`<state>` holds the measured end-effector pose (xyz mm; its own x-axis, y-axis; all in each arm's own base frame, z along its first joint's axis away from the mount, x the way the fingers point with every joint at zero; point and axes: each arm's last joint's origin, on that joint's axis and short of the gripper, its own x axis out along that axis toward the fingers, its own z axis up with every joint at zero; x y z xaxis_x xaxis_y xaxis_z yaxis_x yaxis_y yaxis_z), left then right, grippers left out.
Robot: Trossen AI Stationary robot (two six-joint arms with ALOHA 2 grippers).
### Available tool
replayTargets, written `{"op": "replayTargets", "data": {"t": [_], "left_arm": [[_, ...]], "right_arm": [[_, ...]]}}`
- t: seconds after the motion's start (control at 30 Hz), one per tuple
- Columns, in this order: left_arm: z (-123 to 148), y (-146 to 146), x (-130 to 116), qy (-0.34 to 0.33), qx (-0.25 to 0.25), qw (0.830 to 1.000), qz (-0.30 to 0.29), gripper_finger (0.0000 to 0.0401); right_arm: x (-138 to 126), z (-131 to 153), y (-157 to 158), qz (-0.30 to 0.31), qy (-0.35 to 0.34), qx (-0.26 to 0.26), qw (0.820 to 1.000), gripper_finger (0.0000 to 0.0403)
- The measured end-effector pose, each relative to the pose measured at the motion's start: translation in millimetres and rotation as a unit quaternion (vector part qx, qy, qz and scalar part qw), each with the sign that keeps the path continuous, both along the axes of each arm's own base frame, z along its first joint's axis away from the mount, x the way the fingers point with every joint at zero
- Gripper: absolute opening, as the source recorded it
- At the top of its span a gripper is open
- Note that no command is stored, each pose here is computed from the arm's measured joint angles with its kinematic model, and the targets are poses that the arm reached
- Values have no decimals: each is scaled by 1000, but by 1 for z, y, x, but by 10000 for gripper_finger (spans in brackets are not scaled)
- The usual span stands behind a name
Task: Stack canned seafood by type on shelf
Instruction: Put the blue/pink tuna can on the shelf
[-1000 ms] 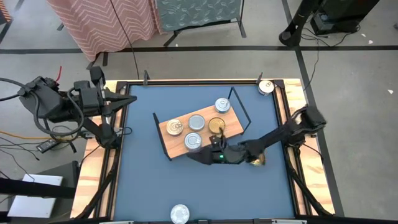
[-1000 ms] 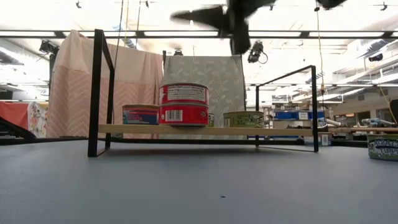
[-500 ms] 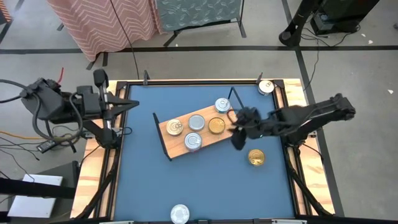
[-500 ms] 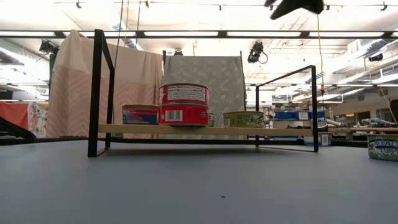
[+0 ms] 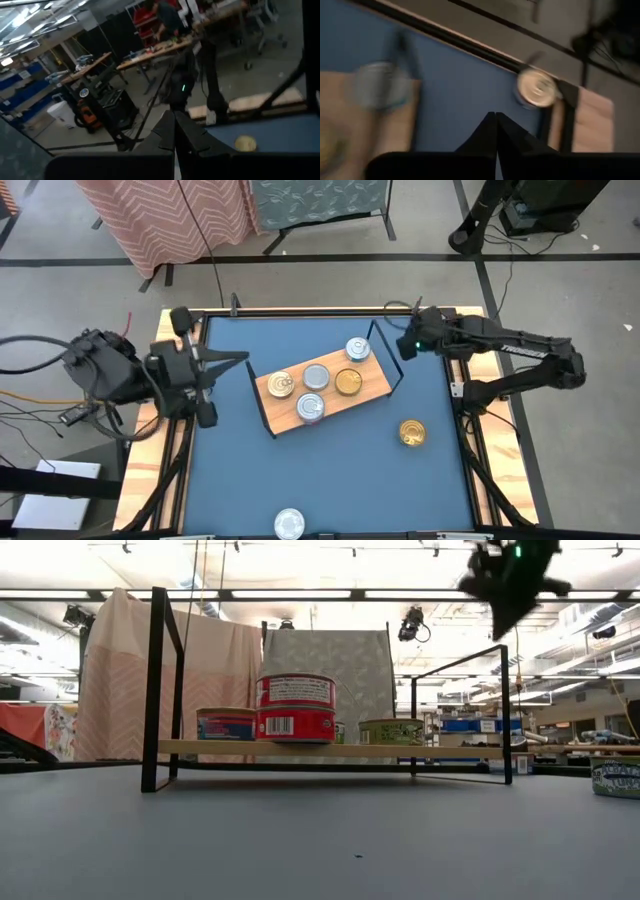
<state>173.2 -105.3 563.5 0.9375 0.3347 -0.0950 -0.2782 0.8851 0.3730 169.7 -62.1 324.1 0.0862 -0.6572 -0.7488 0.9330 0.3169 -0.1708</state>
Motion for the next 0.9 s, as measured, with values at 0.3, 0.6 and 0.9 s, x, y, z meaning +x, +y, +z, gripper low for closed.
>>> {"op": "replayTargets", "data": {"t": [0.3, 0.6, 0.9], "left_arm": [[7, 2, -2, -30, -19, 999, 20, 6], [9, 2, -2, -40, -28, 999, 21, 6], [17, 2, -2, -59, -11, 998, 19, 6]], "right_arm": [[-33, -56, -51, -119, -100, 32, 987, 4], [-61, -90, -96, -160, -129, 84, 975, 2], [-63, -93, -95, -137, -129, 117, 975, 1]]}}
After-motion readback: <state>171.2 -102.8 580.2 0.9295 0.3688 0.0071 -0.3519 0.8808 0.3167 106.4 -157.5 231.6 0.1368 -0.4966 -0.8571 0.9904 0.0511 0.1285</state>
